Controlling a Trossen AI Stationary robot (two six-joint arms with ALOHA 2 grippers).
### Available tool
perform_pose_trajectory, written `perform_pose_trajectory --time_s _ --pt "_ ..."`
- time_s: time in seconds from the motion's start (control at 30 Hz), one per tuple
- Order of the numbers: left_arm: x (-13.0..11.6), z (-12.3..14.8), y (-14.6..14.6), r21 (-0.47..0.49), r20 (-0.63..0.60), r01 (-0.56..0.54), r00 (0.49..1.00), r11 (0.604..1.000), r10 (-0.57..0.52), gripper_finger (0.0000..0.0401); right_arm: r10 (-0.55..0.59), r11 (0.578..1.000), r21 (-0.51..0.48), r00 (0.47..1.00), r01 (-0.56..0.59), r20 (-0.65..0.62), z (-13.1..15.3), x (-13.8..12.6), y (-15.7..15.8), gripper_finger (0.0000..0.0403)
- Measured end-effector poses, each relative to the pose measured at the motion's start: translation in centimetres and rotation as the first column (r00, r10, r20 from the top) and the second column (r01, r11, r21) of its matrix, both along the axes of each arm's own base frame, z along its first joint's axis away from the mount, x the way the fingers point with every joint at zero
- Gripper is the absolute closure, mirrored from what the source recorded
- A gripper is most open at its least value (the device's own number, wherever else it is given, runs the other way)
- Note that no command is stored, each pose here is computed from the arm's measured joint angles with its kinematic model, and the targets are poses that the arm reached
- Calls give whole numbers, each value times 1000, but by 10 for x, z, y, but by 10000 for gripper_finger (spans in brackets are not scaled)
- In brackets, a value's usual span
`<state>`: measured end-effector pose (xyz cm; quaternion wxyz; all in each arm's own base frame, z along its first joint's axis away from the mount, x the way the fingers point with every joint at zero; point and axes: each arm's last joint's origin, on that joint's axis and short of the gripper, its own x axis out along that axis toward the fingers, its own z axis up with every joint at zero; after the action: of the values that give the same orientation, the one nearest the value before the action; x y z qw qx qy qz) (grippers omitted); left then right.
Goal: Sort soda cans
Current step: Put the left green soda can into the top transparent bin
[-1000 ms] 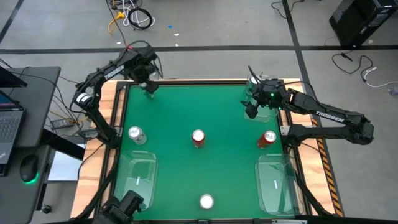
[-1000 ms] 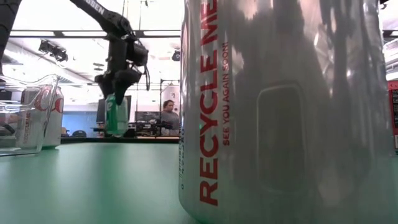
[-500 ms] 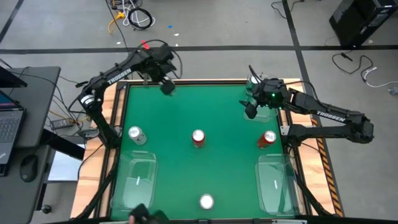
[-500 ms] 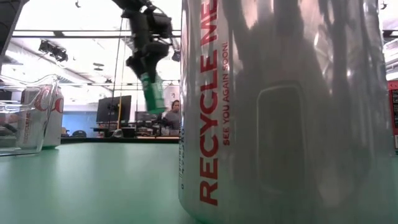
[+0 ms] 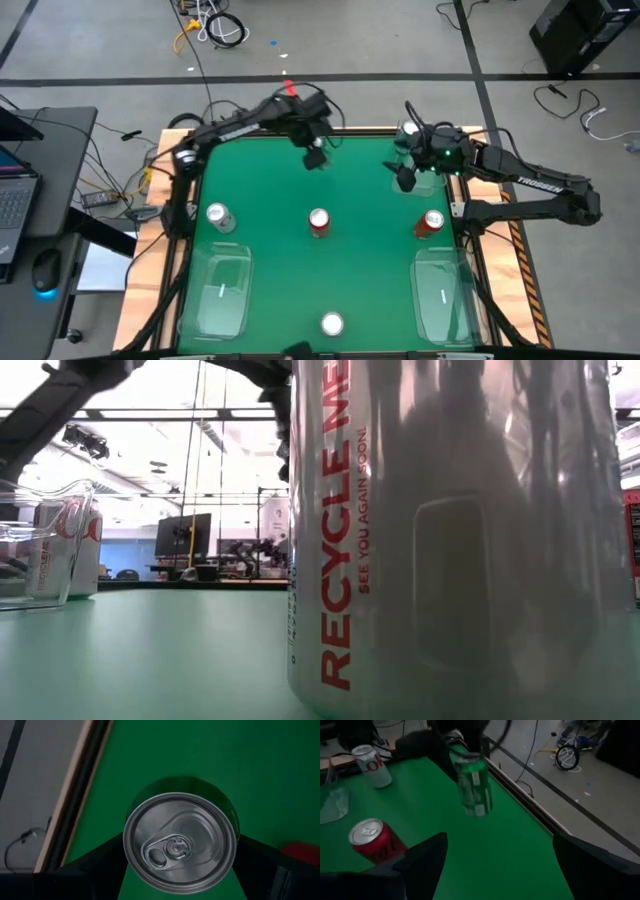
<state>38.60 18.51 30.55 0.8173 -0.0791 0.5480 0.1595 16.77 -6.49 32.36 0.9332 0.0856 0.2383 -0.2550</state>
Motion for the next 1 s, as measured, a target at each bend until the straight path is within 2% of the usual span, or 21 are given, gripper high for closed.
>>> perform_pose_trajectory --time_s 0.2,0.4,0.67,1.0 --pt "38 -9 -23 6 -24 112 993 994 -112 85 8 1000 1 1000 -8 -3 0 0 2 53" --pt "64 -23 -56 15 -40 228 973 974 -227 85 6 1000 -1 1000 -6 -3 0 0 2 53" --pt "85 -54 -92 77 -156 343 931 936 -329 85 4 1000 -1 1000 -4 -4 0 0 1 53" --pt "93 -64 -103 104 -172 387 914 916 -366 85 2 1000 -2 1000 -3 -4 0 0 1 53"
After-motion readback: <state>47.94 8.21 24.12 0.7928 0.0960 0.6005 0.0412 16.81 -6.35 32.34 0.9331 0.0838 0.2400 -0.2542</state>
